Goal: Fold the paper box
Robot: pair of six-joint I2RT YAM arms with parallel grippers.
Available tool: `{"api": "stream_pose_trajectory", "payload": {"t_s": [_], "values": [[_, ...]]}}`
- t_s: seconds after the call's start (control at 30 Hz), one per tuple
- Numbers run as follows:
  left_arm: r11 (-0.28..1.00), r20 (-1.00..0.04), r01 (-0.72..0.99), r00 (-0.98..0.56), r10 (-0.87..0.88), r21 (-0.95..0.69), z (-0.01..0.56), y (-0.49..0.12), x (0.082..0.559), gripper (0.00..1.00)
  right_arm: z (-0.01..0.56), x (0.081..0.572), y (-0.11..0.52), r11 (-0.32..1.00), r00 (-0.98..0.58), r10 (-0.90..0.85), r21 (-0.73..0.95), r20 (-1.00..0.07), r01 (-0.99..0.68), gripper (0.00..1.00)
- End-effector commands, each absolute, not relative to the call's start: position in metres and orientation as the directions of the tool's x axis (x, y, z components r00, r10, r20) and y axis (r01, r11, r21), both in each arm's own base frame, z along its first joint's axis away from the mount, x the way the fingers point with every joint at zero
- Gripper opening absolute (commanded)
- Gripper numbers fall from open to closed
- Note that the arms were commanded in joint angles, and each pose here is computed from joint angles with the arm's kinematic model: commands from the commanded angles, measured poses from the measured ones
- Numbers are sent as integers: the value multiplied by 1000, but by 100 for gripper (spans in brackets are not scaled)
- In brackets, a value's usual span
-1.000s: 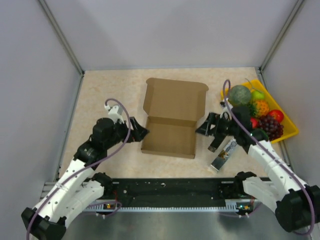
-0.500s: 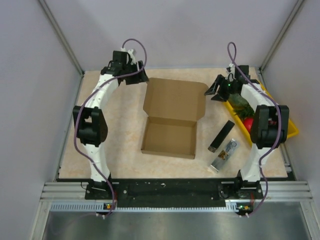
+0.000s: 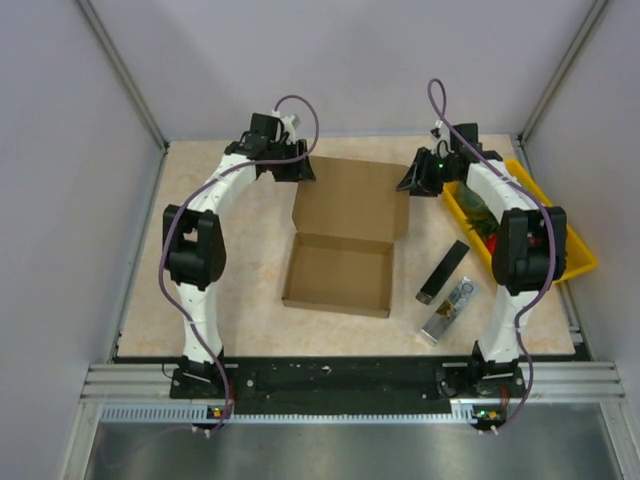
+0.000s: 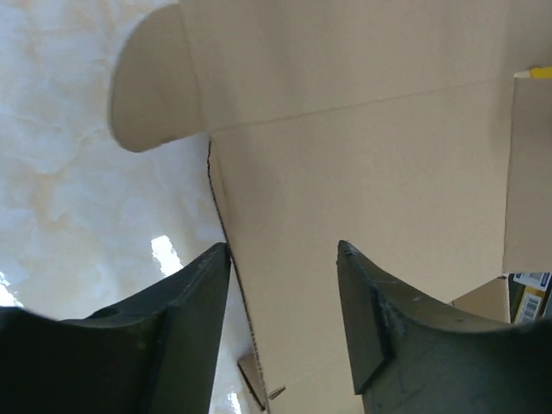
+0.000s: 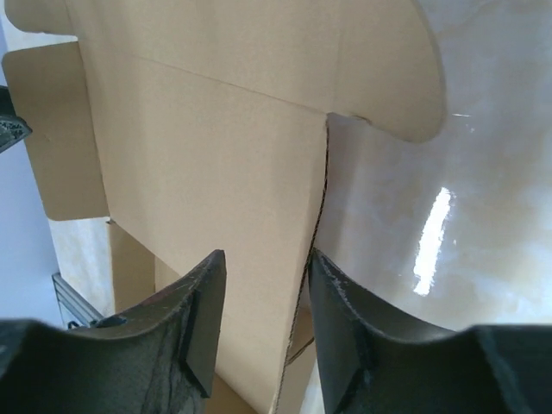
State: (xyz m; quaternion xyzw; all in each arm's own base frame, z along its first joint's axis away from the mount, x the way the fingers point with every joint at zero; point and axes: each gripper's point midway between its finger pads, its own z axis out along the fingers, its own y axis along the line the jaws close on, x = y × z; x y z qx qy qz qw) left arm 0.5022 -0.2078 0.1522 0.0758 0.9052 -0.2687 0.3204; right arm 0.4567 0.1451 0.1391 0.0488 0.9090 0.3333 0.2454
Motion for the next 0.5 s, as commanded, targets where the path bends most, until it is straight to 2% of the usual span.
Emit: {"api": "stream_pose_trajectory", "payload": {"t_s": [0.0, 0.07, 0.1, 0.2, 0.23, 0.27, 0.33, 0.4, 0.47], "values": [[845, -693, 353, -720, -28, -401, 177, -215, 508, 51, 168, 464, 155, 813, -823, 211, 563, -528, -152, 39], [851, -696, 355, -718, -17, -387, 176, -218, 506, 47, 177, 462, 156, 826, -805, 205, 540, -556, -162, 33], [854, -698, 357, -716, -11, -378, 176, -220, 504, 39, 178, 462, 155, 838, -798, 205, 522, -567, -156, 30], [866, -716, 356, -698, -3, -350, 183, -222, 500, 27, 191, 461, 158, 855, -772, 191, 489, -606, -173, 19], [869, -726, 357, -687, -4, -342, 186, -222, 500, 26, 193, 459, 161, 858, -768, 183, 482, -614, -180, 17], [878, -735, 351, -678, -2, -326, 189, -220, 497, 25, 195, 459, 161, 861, -762, 184, 475, -621, -180, 10], [885, -754, 349, -656, -5, -310, 194, -220, 498, 21, 201, 459, 163, 867, -746, 182, 463, -641, -186, 2], [892, -763, 339, -647, -8, -298, 196, -217, 496, 17, 201, 457, 166, 880, -737, 171, 438, -654, -183, 0], [897, -764, 333, -645, -8, -291, 197, -216, 492, 8, 205, 454, 168, 903, -713, 147, 387, -686, -186, 0]]}}
